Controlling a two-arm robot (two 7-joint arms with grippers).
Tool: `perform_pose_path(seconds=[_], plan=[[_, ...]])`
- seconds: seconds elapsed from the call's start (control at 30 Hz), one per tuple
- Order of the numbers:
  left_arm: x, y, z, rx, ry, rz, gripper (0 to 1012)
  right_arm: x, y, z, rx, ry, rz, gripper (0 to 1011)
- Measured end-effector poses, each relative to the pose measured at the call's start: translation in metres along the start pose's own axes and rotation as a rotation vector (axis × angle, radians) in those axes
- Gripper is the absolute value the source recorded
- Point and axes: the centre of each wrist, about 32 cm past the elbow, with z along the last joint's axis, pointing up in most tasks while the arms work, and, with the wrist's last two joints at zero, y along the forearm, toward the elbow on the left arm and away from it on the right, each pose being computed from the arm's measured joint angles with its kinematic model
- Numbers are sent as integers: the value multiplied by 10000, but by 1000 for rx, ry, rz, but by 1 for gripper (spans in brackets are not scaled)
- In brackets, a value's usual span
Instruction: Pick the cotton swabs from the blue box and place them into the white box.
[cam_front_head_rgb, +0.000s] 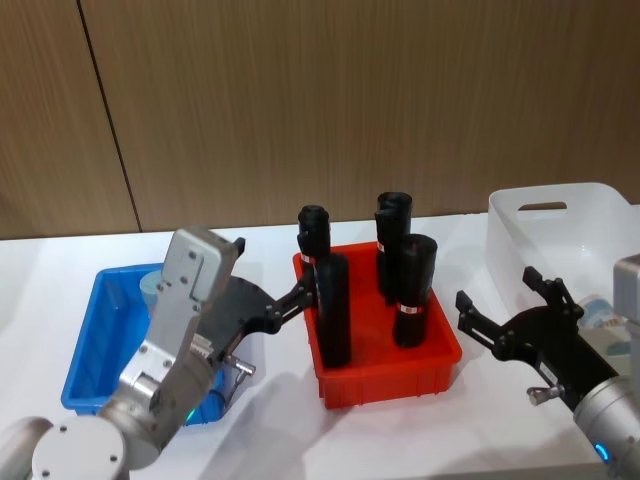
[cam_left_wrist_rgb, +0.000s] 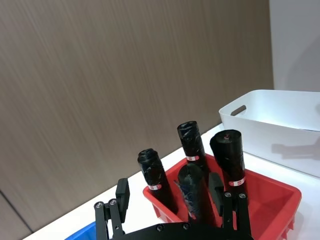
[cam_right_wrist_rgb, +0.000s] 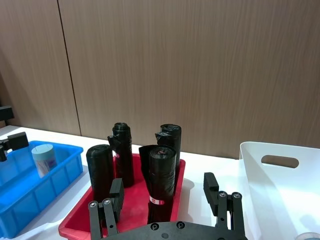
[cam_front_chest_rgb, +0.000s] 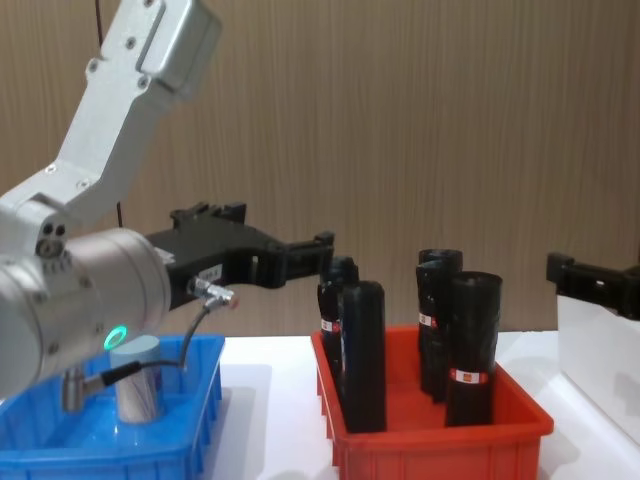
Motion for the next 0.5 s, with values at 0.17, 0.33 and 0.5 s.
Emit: perform_pose_path(seconds=[0.17,0.33,0.5], plan=[[-50,59,-36,-13,-10,26,1000,-5,-3,0,0,1,1,1001],[-71,85,-53,-19,-14,37,1000,-5,-3,0,1,1,1,1001],[-74,88,-55,-20,-14,39,1000,-4,-3,1,1,1,1,1001]])
